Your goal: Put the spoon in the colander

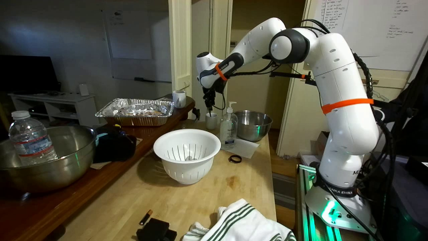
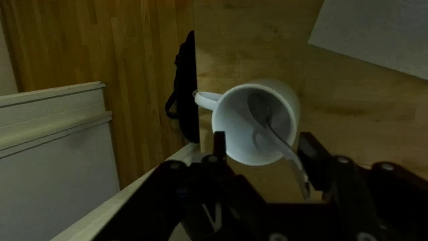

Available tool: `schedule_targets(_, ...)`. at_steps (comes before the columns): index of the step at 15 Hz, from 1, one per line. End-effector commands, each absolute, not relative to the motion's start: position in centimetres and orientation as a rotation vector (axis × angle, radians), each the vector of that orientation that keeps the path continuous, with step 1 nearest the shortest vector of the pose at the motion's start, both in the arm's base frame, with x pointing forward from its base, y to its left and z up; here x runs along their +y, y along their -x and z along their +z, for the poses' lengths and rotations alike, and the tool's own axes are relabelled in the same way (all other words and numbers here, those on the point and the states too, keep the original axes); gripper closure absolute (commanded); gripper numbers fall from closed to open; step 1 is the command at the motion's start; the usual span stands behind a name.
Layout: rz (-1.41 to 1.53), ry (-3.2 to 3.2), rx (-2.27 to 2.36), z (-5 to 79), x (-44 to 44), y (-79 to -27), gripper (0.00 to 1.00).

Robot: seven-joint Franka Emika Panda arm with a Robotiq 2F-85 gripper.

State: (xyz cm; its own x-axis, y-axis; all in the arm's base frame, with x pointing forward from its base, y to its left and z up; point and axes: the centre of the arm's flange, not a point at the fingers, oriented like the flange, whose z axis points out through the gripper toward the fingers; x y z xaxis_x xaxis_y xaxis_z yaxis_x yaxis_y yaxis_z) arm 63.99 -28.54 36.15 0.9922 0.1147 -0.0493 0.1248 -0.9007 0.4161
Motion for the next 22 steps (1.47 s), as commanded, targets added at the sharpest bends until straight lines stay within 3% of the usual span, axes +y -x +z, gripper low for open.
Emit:
schedule_targets(1, -0.066, -2.674, 0.179, 36.9, -28.7, -64.2, 0.72)
schedule_targets(4, -0.049, -2.659, 0.188, 37.6, -28.9, -64.2, 0.96)
schedule_targets(5, -0.043, -2.652, 0.194, 37.8, -28.9, -64.2, 0.99)
schedule_targets(12, -0.05, -2.647, 0.236, 39.2, -28.7, -63.4, 1.0)
schedule_targets(13, -0.046, -2.659, 0.251, 39.4, -28.4, -63.3, 0.74)
schedule_targets(16, -0.062, -2.685, 0.285, 39.8, -26.6, -62.3, 0.6)
schedule_targets(22, -0.033, -2.741, 0.12, 37.9, -22.5, -64.9, 0.13)
